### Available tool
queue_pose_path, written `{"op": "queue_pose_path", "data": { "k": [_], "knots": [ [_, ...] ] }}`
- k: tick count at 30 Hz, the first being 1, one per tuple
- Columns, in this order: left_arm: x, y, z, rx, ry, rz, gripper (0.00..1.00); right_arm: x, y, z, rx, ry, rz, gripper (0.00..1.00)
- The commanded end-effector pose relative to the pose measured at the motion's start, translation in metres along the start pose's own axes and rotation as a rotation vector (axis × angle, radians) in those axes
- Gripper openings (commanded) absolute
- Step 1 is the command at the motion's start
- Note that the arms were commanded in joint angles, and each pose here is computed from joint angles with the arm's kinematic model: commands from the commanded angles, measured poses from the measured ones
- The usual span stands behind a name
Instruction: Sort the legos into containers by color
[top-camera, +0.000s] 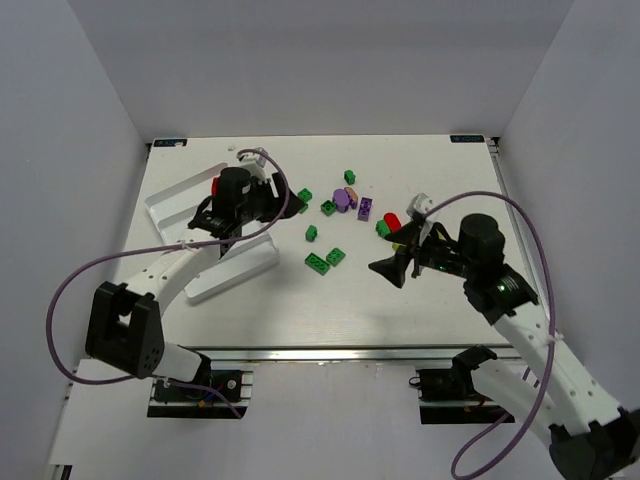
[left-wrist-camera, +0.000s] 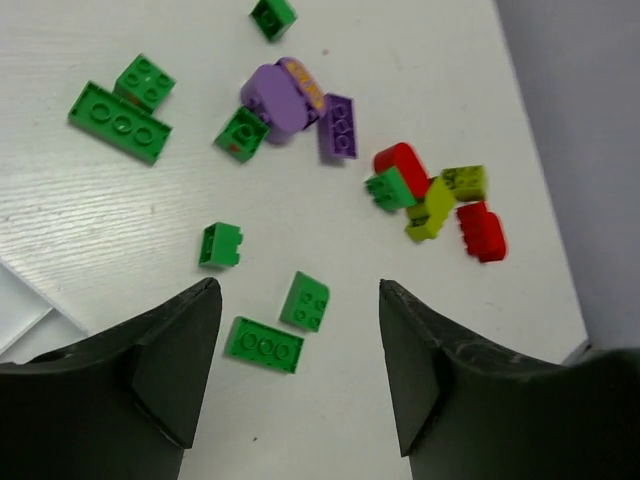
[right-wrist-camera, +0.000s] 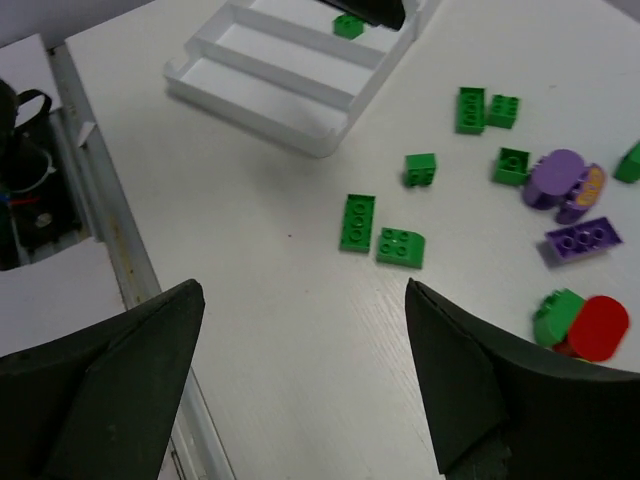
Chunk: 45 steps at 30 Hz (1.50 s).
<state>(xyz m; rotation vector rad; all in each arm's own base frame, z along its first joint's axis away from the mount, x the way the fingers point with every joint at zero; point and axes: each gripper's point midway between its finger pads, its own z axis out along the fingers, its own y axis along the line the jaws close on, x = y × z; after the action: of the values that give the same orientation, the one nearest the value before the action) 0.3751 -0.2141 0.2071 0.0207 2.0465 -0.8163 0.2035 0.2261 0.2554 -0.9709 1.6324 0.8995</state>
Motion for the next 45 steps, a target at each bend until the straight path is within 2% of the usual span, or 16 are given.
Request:
{"op": "queue_pose_path", "data": {
  "k": [1, 3, 4, 6, 10, 12, 13, 15, 17, 21, 23, 29, 30, 31, 38, 45],
  "knots": [
    [0.011, 0.019, 0.013, -0.130, 0.064, 0.038, 0.75, -0.027, -0.019, -0.019, 0.146, -0.129, -0.092, 0.85],
    [0.030, 0.026, 0.029, -0.169, 0.143, 0.051, 0.77, -0.032, -0.021, -0.026, 0.183, -0.165, -0.116, 0.67],
    [0.038, 0.020, 0.034, -0.177, 0.165, 0.089, 0.78, -0.032, -0.023, -0.028, 0.200, -0.172, -0.122, 0.29],
    [0.057, 0.022, 0.043, -0.214, 0.230, 0.135, 0.78, -0.036, -0.031, -0.034, 0.259, -0.186, -0.137, 0.00],
    [0.053, 0.000, 0.061, -0.268, 0.240, 0.313, 0.76, -0.038, -0.024, -0.039, 0.241, -0.196, -0.225, 0.00],
    [0.061, -0.002, 0.064, -0.288, 0.289, 0.369, 0.73, -0.035, -0.015, -0.040, 0.196, -0.201, -0.290, 0.20],
    [0.061, -0.008, 0.066, -0.276, 0.296, 0.398, 0.71, -0.034, -0.013, -0.041, 0.188, -0.196, -0.303, 0.44],
    [0.062, -0.023, 0.068, -0.207, 0.307, 0.405, 0.63, -0.033, -0.016, -0.042, 0.198, -0.186, -0.326, 0.52],
    [0.073, -0.031, 0.068, -0.138, 0.327, 0.397, 0.55, -0.031, -0.031, -0.042, 0.269, -0.162, -0.318, 0.50],
    [0.080, -0.030, 0.055, -0.122, 0.342, 0.406, 0.51, -0.009, -0.072, -0.039, 0.434, -0.057, -0.230, 0.14],
    [0.065, -0.032, 0.043, -0.136, 0.295, 0.433, 0.51, 0.006, -0.101, -0.036, 0.546, 0.033, -0.159, 0.14],
    [0.017, -0.052, 0.006, -0.119, 0.093, 0.437, 0.66, 0.060, -0.156, -0.051, 0.800, 0.307, 0.041, 0.58],
    [0.015, -0.048, 0.003, -0.135, 0.077, 0.443, 0.68, 0.060, -0.163, -0.054, 0.832, 0.293, 0.043, 0.83],
    [0.010, -0.049, 0.000, -0.138, 0.056, 0.447, 0.69, 0.064, -0.167, -0.056, 0.846, 0.298, 0.051, 0.89],
    [-0.017, -0.056, -0.024, -0.147, -0.052, 0.462, 0.70, 0.110, -0.194, -0.074, 0.905, 0.437, 0.159, 0.89],
    [-0.033, -0.068, -0.050, -0.094, -0.139, 0.461, 0.72, 0.148, -0.208, -0.089, 0.934, 0.532, 0.231, 0.78]
  ]
}}
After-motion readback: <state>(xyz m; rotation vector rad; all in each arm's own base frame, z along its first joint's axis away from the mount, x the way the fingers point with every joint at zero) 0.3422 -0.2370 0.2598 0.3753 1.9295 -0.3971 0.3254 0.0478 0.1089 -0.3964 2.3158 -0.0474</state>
